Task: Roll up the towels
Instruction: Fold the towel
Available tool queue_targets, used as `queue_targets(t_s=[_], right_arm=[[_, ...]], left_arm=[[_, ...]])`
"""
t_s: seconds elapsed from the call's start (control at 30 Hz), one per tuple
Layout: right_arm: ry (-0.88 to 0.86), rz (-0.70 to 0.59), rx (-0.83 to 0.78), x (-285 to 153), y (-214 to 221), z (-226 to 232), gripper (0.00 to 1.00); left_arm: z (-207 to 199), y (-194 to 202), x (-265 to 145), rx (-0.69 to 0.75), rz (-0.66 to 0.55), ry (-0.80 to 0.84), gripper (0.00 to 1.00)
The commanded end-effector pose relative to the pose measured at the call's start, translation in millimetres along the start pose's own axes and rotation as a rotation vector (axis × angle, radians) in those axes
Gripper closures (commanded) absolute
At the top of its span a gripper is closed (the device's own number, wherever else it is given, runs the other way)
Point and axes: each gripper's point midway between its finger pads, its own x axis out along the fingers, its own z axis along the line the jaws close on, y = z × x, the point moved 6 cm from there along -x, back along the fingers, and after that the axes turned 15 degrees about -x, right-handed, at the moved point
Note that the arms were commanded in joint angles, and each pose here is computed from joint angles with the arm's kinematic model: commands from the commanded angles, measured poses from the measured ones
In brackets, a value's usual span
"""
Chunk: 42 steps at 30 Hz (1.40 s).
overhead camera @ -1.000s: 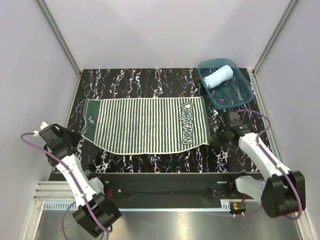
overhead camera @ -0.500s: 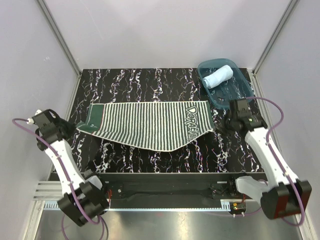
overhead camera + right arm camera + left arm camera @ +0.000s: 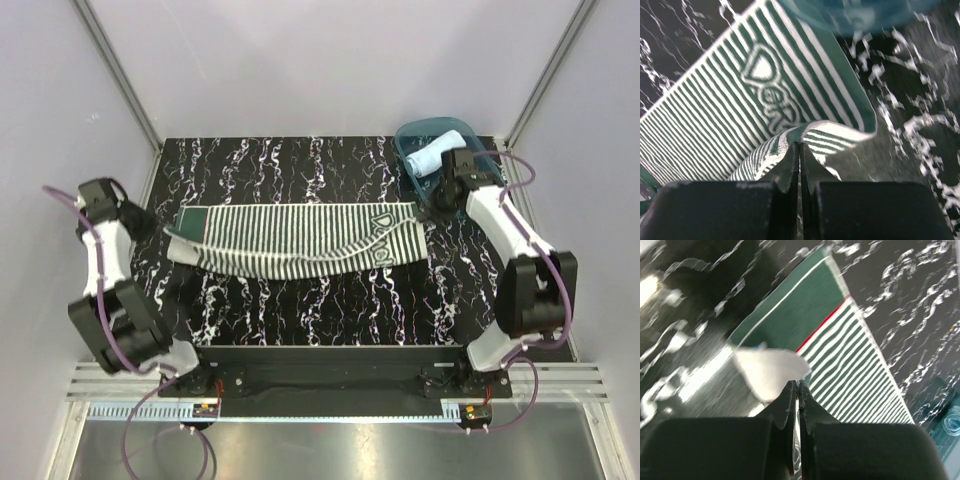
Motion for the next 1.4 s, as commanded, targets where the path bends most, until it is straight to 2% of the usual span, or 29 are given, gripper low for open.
queue_targets(t_s=[0.0, 0.2, 0.37, 0.77, 1.0, 1.37], right_arm=[[-0.014, -0.058, -0.022, 11.1, -33.4, 9.8, 1.0], [0.004, -0.043, -0.026, 40.0, -55.8, 11.3, 1.0], [0.015, -0.032, -0.018, 56.7, -69.1, 6.2, 1.0], [0.012, -0.048, -0.009, 63.2, -87.3, -0.1, 1.0], [0.002, -0.04, 0.014, 66.1, -94.1, -6.7, 1.0], [0.014, -0.024, 0.019, 80.4, -97.5, -6.9, 1.0]], left_arm=[[-44.4, -19.5, 12.9, 0.073, -0.027, 0.102, 1.0], [-59.9, -16.6, 51.0, 0.215, 0.034, 0.061, 1.0], [-61.9, -18.9, 72.7, 0.242, 0.054, 0.008, 1.0], [-89.4, -32.7, 75.6, 0.306, -0.014, -0.024, 1.0], [-98.7, -36.8, 84.0, 0.308, -0.01, -0.025, 1.0], [-112.9, -20.9, 121.6, 0.35, 0.034, -0.031, 1.0]])
